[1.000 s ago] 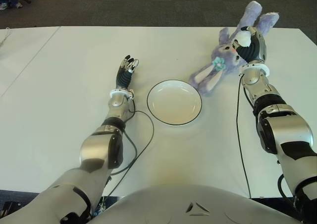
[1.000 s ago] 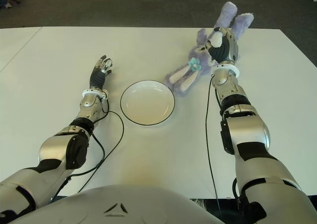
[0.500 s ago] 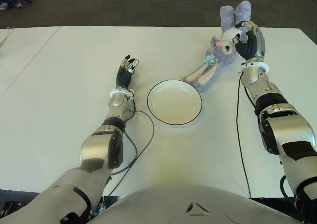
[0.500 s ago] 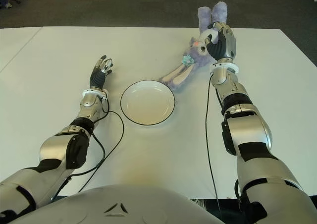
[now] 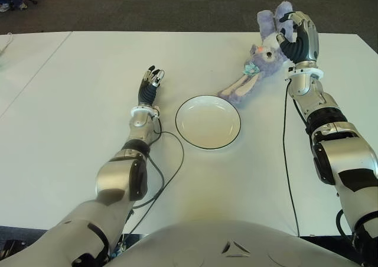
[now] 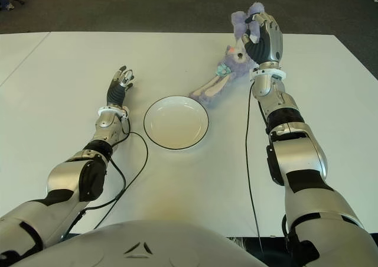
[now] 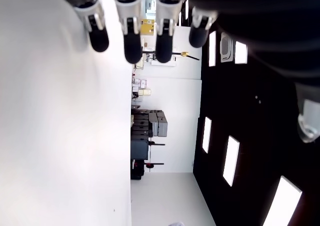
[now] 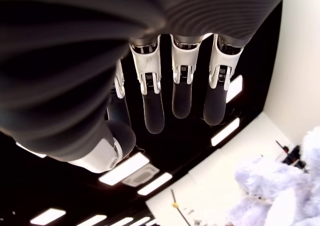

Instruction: Put the doll into the plate.

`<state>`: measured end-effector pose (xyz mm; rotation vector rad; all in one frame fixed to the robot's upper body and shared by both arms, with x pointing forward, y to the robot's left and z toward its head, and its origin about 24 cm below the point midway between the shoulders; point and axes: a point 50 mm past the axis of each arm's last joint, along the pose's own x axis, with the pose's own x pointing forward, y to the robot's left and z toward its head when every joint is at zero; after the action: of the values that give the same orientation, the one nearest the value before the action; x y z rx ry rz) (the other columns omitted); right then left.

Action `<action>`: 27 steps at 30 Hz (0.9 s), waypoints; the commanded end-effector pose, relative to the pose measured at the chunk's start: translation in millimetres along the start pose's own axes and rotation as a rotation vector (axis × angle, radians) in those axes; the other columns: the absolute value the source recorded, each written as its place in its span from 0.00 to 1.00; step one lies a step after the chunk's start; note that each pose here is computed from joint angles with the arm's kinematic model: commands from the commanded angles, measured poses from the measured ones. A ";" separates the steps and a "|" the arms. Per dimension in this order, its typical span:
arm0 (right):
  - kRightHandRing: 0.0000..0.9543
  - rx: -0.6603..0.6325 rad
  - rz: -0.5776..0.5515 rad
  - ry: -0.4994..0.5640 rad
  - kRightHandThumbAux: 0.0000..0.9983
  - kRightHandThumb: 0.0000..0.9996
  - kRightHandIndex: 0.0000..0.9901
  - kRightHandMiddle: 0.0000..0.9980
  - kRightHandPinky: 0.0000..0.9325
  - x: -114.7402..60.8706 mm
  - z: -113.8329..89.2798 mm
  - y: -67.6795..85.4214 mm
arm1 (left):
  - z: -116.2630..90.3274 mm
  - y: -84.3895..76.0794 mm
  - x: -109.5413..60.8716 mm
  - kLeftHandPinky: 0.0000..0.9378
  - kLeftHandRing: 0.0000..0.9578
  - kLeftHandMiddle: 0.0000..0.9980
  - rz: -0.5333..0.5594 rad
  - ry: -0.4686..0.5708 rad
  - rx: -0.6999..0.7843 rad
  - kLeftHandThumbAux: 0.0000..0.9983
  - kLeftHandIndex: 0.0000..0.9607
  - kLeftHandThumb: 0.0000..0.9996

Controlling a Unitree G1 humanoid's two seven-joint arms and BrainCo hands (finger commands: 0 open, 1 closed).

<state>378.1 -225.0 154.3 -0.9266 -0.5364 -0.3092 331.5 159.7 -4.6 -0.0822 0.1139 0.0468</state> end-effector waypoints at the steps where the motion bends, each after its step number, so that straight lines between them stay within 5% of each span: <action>1: 0.89 -0.005 0.016 -0.034 0.71 0.70 0.44 0.85 0.91 -4.3 2.8 3.3 | -89.6 -6.3 -58.1 0.10 0.14 0.14 0.015 0.414 -0.060 0.40 0.08 0.00; 14: 0.89 0.008 0.033 0.013 0.71 0.70 0.44 0.85 0.90 -12.1 -2.4 12.4 | -84.4 -2.0 -51.3 0.09 0.14 0.15 0.009 0.429 0.036 0.42 0.08 0.00; 27: 0.90 0.221 0.049 0.287 0.72 0.70 0.44 0.86 0.91 -30.2 -9.2 47.8 | 2.2 19.8 16.2 0.04 0.08 0.09 -0.017 0.285 0.167 0.45 0.04 0.00</action>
<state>379.4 -213.8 125.5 -0.7615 -0.4064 -0.3250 355.5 170.8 14.8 0.0360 0.2082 0.0250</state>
